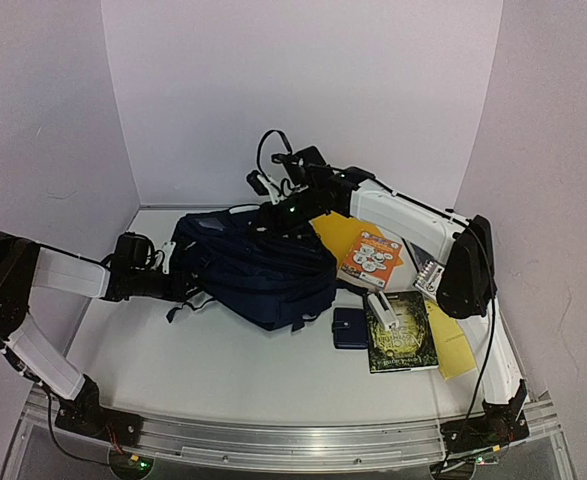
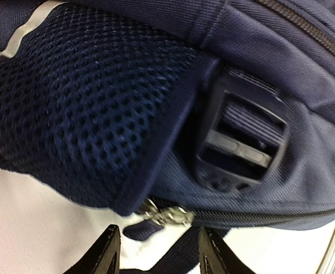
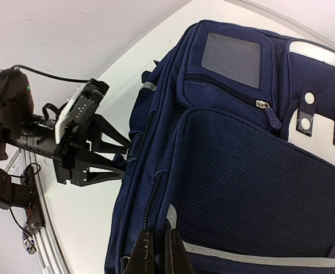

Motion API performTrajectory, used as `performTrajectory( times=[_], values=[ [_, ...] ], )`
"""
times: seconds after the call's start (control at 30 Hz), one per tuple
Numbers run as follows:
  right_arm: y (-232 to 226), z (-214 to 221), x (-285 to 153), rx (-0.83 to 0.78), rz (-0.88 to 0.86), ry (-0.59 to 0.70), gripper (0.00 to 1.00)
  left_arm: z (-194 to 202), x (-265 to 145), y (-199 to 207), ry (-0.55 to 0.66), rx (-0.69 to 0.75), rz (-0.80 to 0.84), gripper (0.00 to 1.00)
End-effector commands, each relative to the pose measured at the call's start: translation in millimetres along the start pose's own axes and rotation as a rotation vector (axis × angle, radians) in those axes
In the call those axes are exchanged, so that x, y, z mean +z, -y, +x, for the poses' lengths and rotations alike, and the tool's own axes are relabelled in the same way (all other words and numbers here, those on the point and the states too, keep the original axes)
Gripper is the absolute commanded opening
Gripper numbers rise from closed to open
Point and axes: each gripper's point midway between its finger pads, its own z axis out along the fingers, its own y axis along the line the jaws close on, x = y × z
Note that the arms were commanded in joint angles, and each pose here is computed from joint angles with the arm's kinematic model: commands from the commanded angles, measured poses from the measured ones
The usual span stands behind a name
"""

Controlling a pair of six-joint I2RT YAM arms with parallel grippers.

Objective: Pack the student bag
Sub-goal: Adjust the student bag at the center of the board.

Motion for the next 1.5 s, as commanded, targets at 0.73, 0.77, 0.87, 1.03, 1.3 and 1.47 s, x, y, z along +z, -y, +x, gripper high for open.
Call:
performTrajectory(
  times=[0.73, 0.77, 0.87, 1.03, 1.3, 1.47],
  values=[
    [-19.5, -48.3, -38.6, 0.002, -0.048, 0.141, 0.0, -41.8, -1.2, 10.9, 0.077, 0.12, -0.009, 0.09],
    [-17.8, -46.4, -36.0, 0.005, -0.045, 0.136, 0.0, -42.0, -4.7, 14.1, 0.075, 0.119, -0.011, 0.04],
    [-11.9, -41.0, -27.5, 0.022, -0.037, 0.122, 0.0, -41.9, -19.4, 25.3, 0.08, 0.102, -0.01, 0.0],
    [-1.4, -35.5, -9.7, 0.056, -0.02, 0.111, 0.0, -37.4, -41.5, 40.7, 0.067, 0.023, 0.004, 0.0],
    [5.1, -27.1, 24.3, 0.078, 0.025, 0.109, 0.0, -10.7, -38.7, 67.9, -0.065, -0.094, 0.051, 0.0],
    [13.4, -14.8, 39.2, 0.096, 0.05, 0.085, 0.0, 8.7, -32.1, 74.0, -0.112, -0.149, 0.049, 0.0]
  ],
)
